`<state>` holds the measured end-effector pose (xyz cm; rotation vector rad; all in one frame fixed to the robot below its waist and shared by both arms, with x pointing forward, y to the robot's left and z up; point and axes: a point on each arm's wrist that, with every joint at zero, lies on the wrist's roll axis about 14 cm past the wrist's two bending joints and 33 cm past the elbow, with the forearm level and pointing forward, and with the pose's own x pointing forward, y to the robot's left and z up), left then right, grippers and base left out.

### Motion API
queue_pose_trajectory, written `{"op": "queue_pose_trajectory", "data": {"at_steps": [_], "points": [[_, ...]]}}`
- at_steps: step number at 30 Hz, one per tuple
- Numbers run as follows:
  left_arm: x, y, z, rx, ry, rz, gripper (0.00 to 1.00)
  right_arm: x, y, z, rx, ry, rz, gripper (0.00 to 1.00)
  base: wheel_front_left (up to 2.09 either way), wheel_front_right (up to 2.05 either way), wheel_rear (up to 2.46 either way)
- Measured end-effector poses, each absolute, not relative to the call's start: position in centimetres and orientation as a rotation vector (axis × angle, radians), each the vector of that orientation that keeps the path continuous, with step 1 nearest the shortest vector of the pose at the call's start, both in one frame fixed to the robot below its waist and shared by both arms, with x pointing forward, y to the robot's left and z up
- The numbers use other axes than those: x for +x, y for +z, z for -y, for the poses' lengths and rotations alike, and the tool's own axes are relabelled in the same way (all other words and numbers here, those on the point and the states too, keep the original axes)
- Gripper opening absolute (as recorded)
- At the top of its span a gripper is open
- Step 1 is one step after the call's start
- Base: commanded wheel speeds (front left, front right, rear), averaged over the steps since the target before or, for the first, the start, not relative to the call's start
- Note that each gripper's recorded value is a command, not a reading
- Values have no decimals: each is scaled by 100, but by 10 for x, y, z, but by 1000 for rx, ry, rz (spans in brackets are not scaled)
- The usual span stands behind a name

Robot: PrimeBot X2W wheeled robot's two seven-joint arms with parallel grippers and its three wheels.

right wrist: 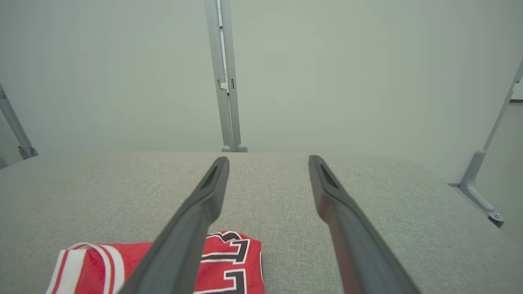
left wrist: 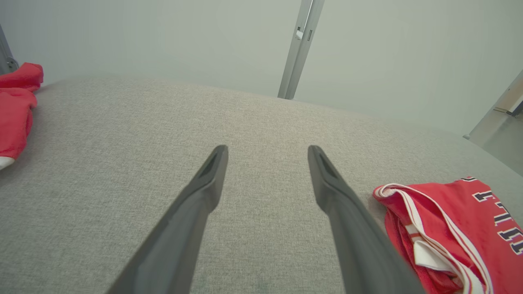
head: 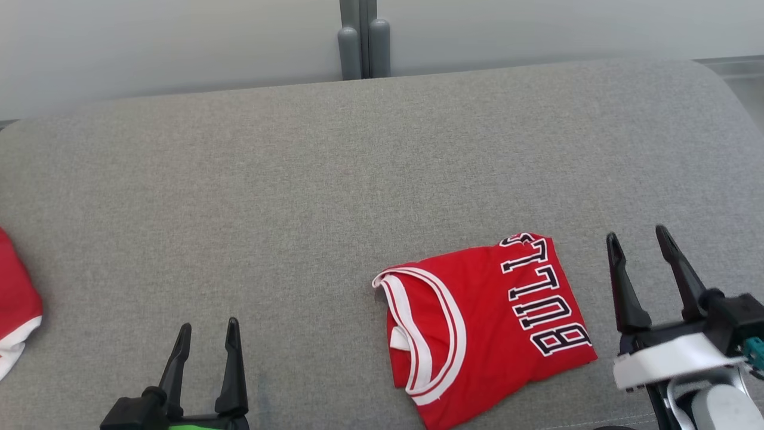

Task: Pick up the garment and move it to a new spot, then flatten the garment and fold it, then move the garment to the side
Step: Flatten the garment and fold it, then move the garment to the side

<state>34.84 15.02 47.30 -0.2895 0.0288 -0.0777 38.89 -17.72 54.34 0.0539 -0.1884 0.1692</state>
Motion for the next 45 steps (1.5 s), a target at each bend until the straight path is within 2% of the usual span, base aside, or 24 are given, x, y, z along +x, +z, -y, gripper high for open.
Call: {"op": "queue_pose_trajectory", "data": {"at_steps": [6, 15, 23, 40, 45], "points": [[339, 470, -151, -269, -80, -39, 100, 355, 505, 211, 36, 42, 73, 100, 0, 0, 0], [327, 456, -165, -215, -61, -78, 100, 331, 475, 218, 17, 23, -24, 100, 0, 0, 0], [315, 451, -176, -206, -36, -90, 100, 325, 471, 216, 18, 32, -37, 100, 0, 0, 0], [312, 454, -180, -212, -26, -76, 100, 336, 468, 196, 71, 93, -47, 100, 0, 0, 0], [319, 452, -172, -219, -47, -88, 100, 365, 459, 191, 67, 158, -113, 100, 0, 0, 0]]}}
